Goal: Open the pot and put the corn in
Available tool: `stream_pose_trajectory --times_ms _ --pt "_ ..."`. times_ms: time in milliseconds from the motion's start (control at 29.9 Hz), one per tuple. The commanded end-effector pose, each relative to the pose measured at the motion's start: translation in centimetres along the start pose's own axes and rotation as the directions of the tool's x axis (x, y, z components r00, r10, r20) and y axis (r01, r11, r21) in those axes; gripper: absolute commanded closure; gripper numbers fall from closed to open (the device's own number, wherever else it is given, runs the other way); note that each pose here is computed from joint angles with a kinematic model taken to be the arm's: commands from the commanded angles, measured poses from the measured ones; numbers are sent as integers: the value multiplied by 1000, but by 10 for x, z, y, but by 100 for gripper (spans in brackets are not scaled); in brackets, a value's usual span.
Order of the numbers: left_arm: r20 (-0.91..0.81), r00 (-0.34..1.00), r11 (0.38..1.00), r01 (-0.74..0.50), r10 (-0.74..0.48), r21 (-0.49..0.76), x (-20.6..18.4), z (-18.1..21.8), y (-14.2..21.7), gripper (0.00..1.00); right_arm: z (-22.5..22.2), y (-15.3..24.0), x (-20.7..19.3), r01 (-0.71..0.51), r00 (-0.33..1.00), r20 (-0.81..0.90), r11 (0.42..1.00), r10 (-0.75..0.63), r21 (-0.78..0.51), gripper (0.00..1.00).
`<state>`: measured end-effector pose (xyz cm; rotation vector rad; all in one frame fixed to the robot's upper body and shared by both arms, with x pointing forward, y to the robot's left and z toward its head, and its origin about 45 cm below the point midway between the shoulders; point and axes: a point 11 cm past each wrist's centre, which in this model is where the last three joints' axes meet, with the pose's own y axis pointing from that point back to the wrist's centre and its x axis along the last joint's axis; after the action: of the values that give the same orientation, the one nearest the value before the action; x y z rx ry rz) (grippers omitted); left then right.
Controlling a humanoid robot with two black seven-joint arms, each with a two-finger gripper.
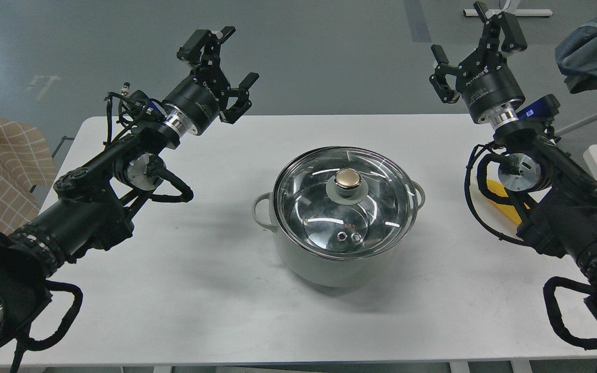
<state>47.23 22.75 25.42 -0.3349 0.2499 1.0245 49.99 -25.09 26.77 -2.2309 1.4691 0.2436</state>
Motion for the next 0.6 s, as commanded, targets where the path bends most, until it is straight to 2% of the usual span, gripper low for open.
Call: stream_pose_trajectory --times_ms 0,334,568 --pt "23 1000 1000 12 -12 7 -1 0 0 2 1 1 0 4 1000 -3 1000 -4 -4 2" --pt "9 1000 999 -8 8 -47 5 9 1 2 -2 3 5 -1 1000 -18 1000 1 -8 1" --pt "20 999 998 -43 44 -34 15 8 1 2 -3 4 7 4 999 -39 1000 -5 -21 1"
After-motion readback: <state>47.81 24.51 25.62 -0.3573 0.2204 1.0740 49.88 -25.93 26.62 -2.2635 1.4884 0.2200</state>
